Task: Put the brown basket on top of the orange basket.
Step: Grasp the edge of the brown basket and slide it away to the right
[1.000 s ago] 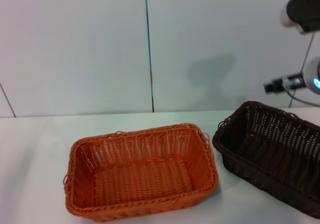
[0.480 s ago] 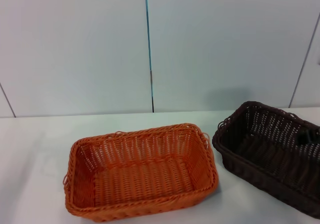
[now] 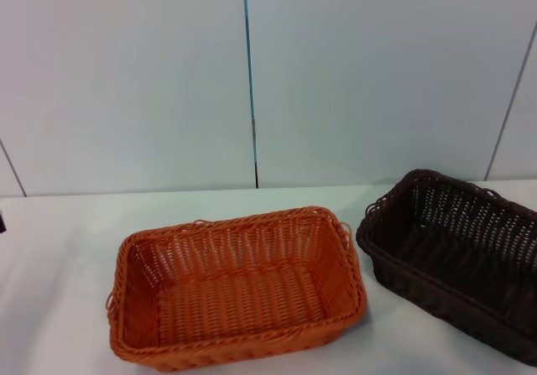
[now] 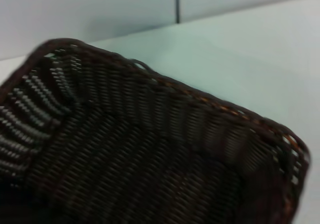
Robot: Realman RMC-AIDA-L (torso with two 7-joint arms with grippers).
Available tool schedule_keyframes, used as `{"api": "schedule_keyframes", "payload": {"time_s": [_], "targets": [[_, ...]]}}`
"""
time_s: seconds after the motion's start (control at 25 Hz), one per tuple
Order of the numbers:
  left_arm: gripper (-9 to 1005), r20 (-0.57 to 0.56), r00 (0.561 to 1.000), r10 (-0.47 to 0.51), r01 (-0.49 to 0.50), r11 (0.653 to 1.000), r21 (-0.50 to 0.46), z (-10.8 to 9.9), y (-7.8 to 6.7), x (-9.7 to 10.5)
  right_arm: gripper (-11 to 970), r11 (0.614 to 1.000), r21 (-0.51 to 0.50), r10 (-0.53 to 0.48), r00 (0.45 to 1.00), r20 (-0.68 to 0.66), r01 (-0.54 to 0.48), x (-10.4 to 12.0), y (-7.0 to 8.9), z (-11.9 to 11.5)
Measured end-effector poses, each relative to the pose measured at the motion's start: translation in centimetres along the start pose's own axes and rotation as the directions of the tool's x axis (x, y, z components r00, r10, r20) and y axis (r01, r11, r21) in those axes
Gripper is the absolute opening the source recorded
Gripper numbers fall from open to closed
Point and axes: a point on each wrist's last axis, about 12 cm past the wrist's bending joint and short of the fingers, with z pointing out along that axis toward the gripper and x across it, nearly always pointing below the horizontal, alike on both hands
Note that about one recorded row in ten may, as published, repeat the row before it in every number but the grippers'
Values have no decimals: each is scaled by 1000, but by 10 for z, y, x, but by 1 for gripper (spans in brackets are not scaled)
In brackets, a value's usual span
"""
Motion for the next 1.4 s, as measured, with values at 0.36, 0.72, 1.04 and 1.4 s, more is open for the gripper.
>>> {"api": "schedule_keyframes", "payload": {"time_s": [0.36,0.72,1.04,1.4], "targets": [[909,-11,1000,6,-6,999,35,4,1,-3,683,994,-25,105,994,-10,-105,-3,34,-5],[909,-13,999,41,-41,998,55,14,-7,-7,697,994,-16,108,994,-28,-109,-1,31,22],[909,-9,998,56,-55,996,75,20,-18,-10,699,992,-15,129,992,-14,-129,-6,34,50],[909,-23,997,73,-70,993,92,23,-22,-9,698,991,-16,131,991,1,-131,-18,31,73]]}}
